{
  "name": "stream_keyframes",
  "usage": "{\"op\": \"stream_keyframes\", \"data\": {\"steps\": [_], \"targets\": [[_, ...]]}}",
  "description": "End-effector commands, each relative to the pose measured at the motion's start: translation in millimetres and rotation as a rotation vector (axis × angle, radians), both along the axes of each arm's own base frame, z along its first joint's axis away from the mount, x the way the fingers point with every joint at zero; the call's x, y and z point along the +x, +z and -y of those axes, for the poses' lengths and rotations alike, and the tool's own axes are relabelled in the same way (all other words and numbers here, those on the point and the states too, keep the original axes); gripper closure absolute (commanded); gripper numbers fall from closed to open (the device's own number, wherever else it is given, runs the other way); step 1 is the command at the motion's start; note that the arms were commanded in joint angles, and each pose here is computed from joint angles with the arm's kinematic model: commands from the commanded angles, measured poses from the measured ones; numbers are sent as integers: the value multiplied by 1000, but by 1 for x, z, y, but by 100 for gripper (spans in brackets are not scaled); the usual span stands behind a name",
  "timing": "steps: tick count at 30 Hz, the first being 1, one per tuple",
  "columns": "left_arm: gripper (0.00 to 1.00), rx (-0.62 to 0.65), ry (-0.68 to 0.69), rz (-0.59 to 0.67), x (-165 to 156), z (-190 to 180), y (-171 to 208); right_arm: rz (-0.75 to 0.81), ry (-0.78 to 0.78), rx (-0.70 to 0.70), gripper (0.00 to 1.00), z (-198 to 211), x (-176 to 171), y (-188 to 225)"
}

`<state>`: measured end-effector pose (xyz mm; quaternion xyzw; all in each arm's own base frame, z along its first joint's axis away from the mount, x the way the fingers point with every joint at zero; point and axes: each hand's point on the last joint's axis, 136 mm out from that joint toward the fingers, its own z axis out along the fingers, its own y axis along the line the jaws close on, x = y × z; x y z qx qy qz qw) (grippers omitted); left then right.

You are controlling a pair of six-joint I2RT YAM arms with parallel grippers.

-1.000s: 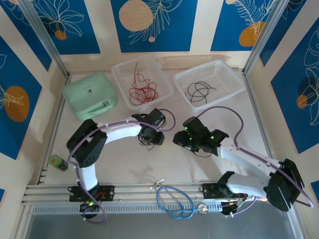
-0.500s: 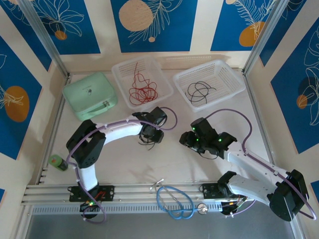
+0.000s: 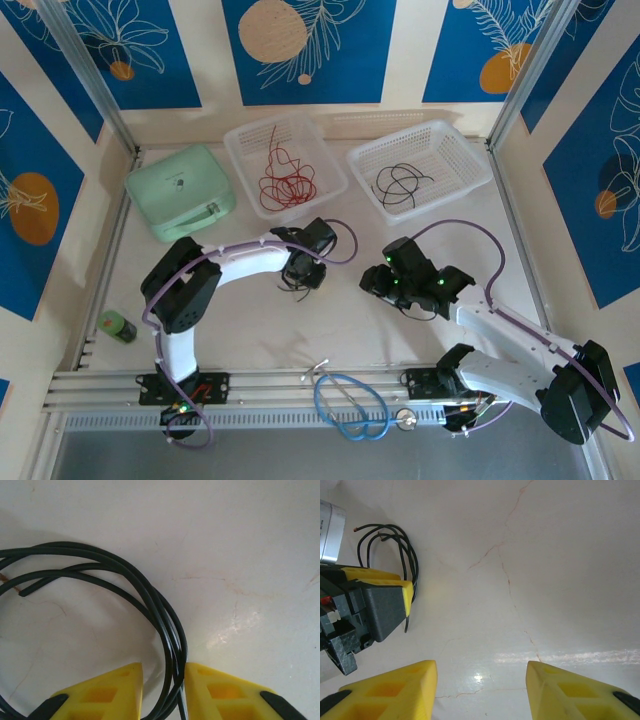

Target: Untangle the cables

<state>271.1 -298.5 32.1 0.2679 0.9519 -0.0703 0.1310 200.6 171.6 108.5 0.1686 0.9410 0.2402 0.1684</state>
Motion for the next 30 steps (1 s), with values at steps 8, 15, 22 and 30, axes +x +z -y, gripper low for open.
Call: {"op": "stream_keyframes", "data": {"steps": [8,15,22,30], "targets": [[83,-4,-14,37,5,6,2,-7,15,6,50,1,-5,-2],[87,2,-18,49,6,4,5,0,15,16,50,1,-6,1],[97,10,-21,54,7,3,1,16,6,24,50,4,-8,4],[100,-75,6,153,13,4,58,26,40,55,50,-4,-8,6]]}}
